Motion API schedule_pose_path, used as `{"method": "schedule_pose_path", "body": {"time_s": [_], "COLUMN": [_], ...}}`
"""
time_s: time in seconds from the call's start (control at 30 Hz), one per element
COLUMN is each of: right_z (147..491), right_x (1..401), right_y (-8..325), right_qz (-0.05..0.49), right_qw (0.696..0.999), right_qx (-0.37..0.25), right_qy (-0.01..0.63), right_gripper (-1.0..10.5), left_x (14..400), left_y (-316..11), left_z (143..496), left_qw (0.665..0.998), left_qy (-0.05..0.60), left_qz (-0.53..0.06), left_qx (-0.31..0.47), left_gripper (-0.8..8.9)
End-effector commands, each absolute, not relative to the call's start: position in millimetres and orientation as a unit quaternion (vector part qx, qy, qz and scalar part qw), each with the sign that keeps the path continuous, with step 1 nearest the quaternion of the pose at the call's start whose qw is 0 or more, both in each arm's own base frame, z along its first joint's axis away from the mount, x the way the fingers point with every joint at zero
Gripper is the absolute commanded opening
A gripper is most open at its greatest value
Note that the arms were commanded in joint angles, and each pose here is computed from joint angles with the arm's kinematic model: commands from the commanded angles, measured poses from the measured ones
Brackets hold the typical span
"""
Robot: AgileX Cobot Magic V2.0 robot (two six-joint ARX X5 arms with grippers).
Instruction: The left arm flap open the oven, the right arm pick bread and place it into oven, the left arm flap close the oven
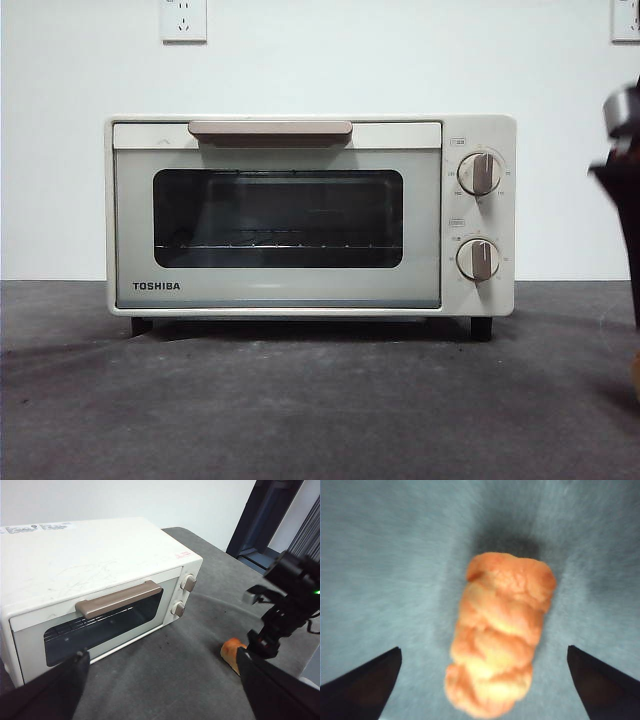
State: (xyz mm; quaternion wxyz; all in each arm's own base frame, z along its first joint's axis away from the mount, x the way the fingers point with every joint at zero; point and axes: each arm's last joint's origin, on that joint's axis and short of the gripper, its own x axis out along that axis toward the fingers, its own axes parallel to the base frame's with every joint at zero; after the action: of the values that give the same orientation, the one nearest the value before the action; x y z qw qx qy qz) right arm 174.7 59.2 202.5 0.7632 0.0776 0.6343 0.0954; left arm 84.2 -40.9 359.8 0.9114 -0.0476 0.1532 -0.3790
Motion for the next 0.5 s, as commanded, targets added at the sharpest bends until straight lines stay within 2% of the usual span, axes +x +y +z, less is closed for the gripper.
{"method": "schedule_pose_path", "body": {"time_s": [0.03, 0.17, 0.33, 0.5], "right_z": [194.1, 182.6, 168.7, 168.3], "right_x": [182.7, 191.8, 197.2, 199.0], "right_y": [64.5, 69.3, 72.5, 73.0], "right_qz": [0.093, 0.093, 0.087, 0.087], "right_qw": [0.760, 0.753, 0.732, 0.733], "right_qx": [0.075, 0.070, 0.062, 0.062], "right_qy": [0.639, 0.648, 0.673, 0.672], "right_gripper": [5.5, 5.4, 4.2, 2.1], "left_x": [82.7, 82.8, 82.9, 83.1], "left_y": [-40.8, -40.7, -40.6, -40.4], "left_z": [366.5, 366.5, 366.4, 366.4], "left_qw": [0.914, 0.915, 0.915, 0.917], "left_qy": [0.135, 0.135, 0.135, 0.135], "left_qz": [-0.381, -0.379, -0.377, -0.373], "left_qx": [-0.040, -0.040, -0.040, -0.039], "left_gripper": [4.69, 4.69, 4.69, 4.62]}}
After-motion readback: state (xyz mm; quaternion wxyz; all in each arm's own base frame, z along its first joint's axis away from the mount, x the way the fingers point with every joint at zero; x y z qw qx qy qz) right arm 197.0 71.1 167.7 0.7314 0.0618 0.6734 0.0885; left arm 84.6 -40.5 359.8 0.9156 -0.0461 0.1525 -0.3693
